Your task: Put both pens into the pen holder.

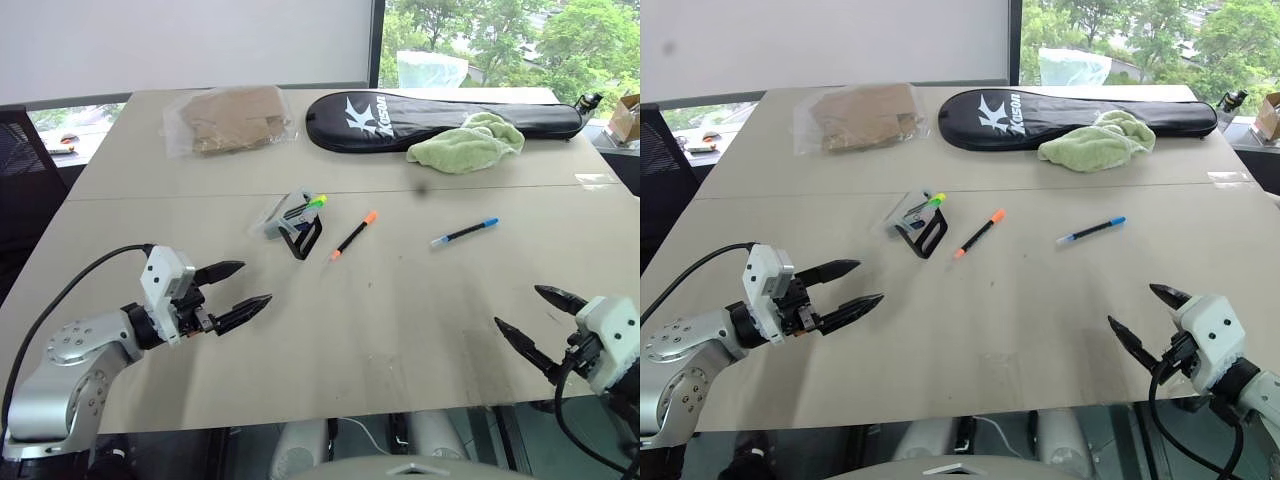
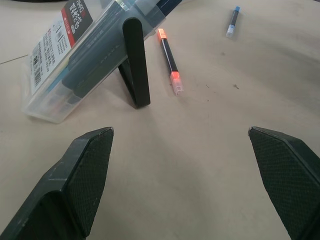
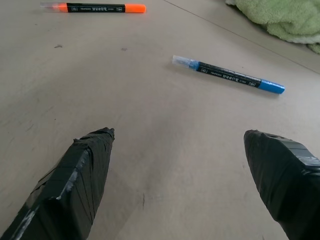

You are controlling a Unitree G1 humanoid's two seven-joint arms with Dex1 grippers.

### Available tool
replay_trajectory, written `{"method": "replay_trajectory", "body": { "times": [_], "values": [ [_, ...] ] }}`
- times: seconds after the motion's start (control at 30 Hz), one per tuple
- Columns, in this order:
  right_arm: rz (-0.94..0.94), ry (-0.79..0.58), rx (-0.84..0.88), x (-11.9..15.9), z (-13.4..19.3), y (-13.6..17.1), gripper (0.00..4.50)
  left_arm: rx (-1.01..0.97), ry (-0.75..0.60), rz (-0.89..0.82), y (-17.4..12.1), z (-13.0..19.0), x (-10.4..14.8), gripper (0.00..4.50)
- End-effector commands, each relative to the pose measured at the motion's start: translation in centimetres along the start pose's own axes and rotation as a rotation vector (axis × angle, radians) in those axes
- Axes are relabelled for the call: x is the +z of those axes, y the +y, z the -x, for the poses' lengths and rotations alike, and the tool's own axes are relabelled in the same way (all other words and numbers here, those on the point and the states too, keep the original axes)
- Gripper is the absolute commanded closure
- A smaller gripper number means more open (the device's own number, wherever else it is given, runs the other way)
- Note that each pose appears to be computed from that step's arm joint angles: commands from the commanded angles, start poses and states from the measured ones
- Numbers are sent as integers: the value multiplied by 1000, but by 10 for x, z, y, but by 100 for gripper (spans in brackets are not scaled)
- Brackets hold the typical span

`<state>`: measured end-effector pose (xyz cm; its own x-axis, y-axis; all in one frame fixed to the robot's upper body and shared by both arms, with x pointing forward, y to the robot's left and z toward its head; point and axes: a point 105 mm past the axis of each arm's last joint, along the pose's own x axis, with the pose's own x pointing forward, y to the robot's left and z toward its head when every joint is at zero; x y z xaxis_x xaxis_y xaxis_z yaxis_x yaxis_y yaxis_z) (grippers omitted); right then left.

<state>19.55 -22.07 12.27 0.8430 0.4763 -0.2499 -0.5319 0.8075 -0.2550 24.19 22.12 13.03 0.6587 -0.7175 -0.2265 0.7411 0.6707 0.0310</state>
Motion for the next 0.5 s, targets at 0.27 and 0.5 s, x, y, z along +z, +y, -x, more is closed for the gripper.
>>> {"method": "replay_trajectory", "body": {
  "times": [0.27, 0.5],
  "values": [
    [102, 41, 74, 22, -47, -13, 5, -169, -111, -127, -36, -31, 36, 0],
    [312, 175, 223, 33, -103, -50, 5, -317, -182, -197, -64, -42, 53, 0]
  ]
}}
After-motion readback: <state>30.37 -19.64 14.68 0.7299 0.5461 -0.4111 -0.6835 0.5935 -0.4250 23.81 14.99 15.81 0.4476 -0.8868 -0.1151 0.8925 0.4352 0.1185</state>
